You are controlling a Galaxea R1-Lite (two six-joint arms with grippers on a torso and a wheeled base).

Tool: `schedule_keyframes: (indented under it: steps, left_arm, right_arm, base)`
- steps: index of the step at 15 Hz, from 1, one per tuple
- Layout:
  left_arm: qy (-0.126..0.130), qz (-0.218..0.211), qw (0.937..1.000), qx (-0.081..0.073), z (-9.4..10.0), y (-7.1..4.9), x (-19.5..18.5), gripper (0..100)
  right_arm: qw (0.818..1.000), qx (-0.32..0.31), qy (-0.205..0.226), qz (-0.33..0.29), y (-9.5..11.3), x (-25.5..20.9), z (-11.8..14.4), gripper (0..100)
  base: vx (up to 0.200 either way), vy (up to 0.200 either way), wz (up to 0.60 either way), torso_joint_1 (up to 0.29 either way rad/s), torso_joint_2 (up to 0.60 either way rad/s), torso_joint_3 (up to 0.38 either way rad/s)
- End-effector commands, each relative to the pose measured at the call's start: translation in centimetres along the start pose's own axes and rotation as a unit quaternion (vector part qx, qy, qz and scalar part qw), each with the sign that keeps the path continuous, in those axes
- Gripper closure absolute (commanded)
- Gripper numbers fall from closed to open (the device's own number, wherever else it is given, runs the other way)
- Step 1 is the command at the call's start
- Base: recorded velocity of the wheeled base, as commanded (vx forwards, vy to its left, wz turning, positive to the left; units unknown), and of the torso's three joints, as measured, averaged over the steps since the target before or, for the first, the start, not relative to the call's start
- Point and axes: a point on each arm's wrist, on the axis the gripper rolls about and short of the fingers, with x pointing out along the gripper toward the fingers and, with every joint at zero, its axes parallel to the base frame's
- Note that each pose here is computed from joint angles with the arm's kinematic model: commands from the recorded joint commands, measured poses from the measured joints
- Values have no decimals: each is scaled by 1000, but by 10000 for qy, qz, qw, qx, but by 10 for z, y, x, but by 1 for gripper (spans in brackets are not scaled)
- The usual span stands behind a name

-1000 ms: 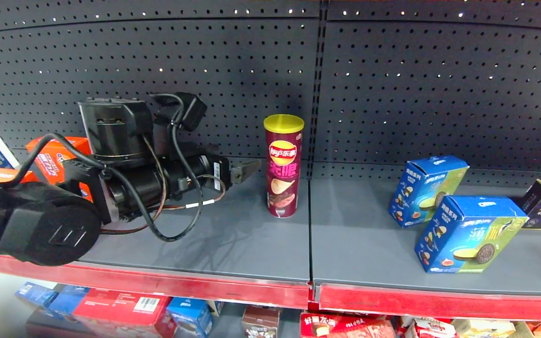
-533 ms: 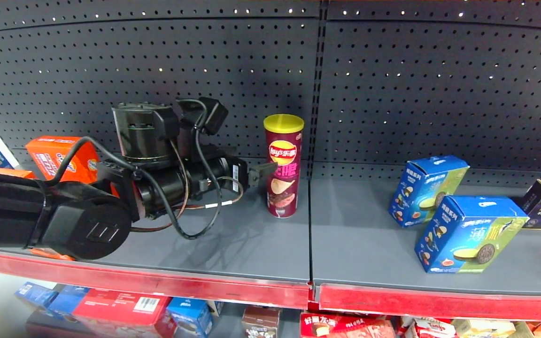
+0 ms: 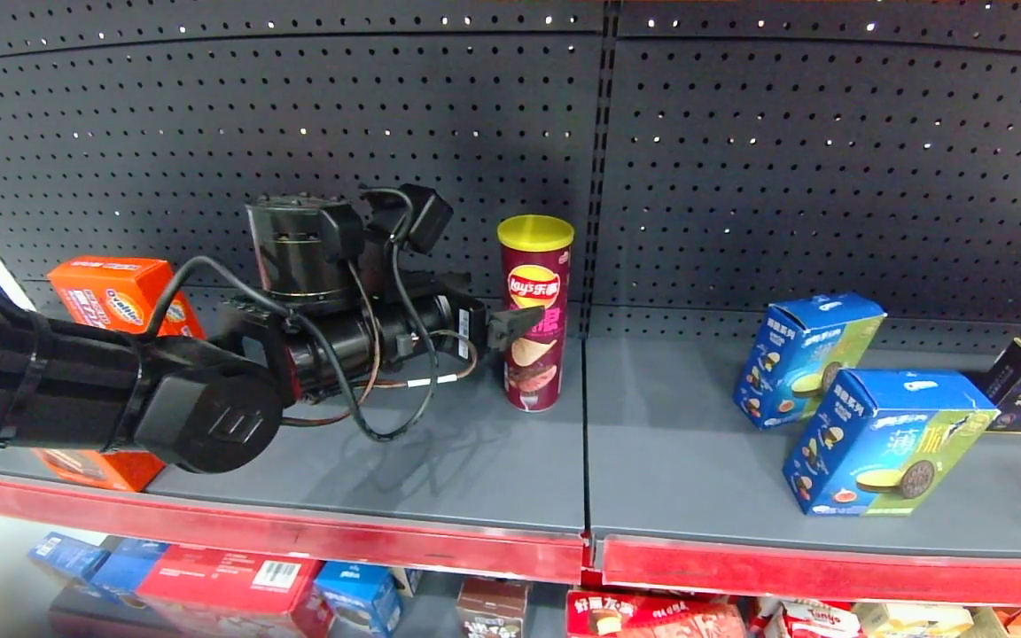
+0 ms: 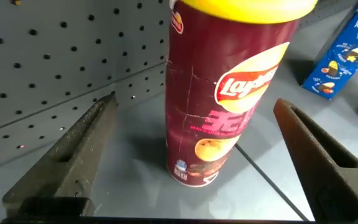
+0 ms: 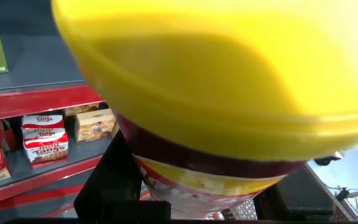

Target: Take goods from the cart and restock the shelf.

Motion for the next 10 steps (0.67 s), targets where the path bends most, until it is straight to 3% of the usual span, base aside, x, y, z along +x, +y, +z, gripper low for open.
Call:
schedule_keyframes:
  steps: [1,10]
  left_arm:
    - [43,-22,10000,-10,-4,0,6,0]
    - [-128,-59,9999,49,-5,6,34,0]
  right_arm:
    - [10000,-1,19,5,1,0,-2,100]
    - [9997,-231,90,34,7,-3,-18,100]
  base:
    - [0,0,0,0,0,0]
    - [0,0,0,0,0,0]
